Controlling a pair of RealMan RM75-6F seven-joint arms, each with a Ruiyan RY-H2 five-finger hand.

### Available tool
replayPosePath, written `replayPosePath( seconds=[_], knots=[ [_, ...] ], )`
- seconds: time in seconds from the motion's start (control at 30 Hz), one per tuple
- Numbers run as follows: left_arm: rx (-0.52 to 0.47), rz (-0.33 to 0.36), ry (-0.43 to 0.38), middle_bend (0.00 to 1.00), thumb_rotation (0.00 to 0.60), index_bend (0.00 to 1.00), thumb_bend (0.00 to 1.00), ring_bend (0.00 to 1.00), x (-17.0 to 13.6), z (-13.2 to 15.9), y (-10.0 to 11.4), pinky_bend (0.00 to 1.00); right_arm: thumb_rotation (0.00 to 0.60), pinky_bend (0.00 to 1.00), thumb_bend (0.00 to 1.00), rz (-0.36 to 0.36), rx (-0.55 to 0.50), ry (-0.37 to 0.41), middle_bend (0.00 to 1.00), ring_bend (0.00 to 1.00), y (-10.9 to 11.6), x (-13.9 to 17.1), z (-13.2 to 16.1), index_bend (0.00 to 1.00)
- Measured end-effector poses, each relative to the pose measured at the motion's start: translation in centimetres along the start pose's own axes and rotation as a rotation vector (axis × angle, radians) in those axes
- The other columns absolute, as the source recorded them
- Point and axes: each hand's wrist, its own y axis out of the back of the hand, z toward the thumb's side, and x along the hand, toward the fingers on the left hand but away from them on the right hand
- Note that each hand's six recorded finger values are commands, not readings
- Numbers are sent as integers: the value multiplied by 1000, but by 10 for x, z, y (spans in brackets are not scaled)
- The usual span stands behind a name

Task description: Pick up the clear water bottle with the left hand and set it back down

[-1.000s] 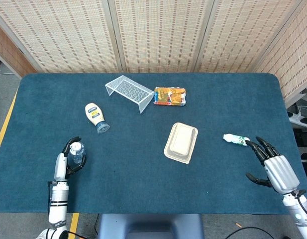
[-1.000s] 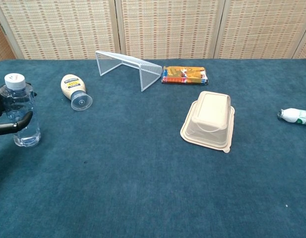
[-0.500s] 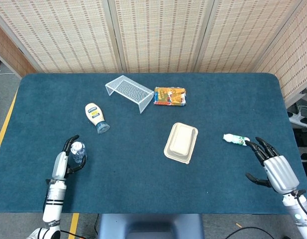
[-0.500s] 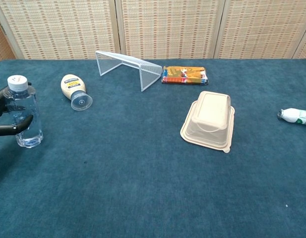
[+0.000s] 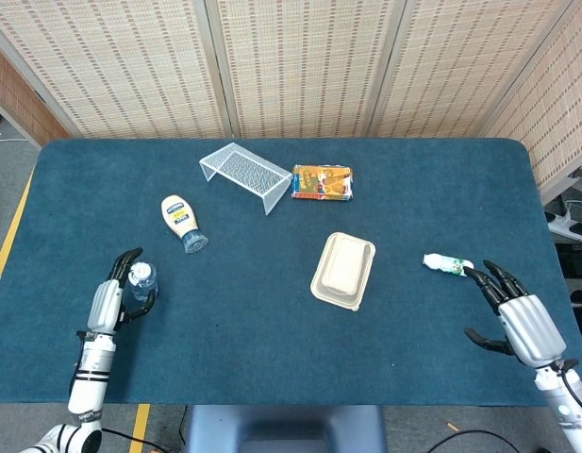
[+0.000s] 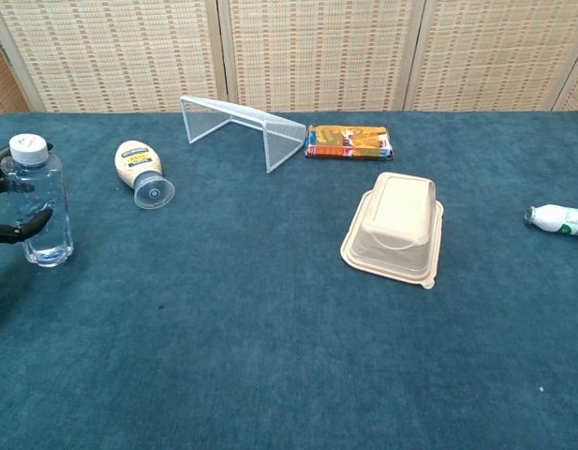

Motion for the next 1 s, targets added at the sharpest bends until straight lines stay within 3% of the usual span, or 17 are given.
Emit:
replayPosePath(
  seconds=[0.5,0.73,1.0],
  knots=[
    [-108,-53,64,0,600,0,393,0,8,7,7,121,600,157,120,16,4,0,146,0,-4,-1,0,14],
    [-186,-50,94,0,600,0,383,0,13,8,18,121,600,157,120,21,4,1,146,0,-5,-1,1,14],
    [-200,-40,102,0,600,0,383,0,14,9,34,120,600,158,120,33,3,3,146,0,-7,-1,1,14]
  ],
)
